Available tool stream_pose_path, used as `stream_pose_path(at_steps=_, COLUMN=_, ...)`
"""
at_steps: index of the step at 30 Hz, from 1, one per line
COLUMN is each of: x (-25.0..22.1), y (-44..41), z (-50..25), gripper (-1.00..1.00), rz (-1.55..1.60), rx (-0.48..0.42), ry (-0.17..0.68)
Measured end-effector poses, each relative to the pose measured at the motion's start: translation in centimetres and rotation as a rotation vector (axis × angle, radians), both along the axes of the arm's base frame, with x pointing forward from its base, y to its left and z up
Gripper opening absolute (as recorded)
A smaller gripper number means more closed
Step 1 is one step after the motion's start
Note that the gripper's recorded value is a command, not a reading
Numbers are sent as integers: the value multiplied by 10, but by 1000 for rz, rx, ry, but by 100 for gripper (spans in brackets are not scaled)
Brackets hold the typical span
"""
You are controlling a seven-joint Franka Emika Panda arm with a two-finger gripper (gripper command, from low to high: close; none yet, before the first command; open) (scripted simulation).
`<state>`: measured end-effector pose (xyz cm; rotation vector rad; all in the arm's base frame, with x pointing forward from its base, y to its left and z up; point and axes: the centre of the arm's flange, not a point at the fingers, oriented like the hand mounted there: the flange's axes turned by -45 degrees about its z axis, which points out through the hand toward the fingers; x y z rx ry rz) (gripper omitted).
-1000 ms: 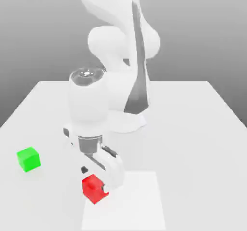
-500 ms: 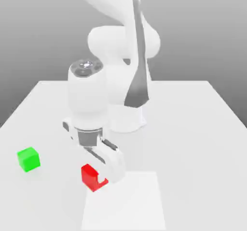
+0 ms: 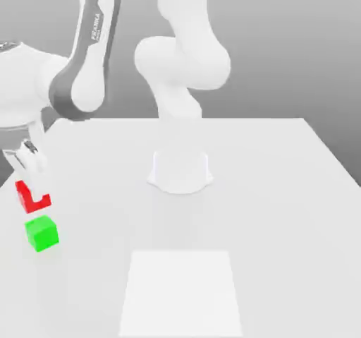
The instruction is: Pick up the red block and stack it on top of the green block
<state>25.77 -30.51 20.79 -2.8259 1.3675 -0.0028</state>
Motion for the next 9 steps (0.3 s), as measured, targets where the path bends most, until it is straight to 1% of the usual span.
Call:
stream_pose_path(at_steps=1, x=0, y=0, z=-10, gripper=-100, rz=1, rx=0, ry=0)
stream_pose_path(at_steps=2, x=-1, y=1, z=-21, gripper=100, rz=1, rx=-1, ry=1)
stream_pose_path(at_steps=9, x=-1, y=1, z=-23, gripper=100, rz=1, rx=-1, ry=2)
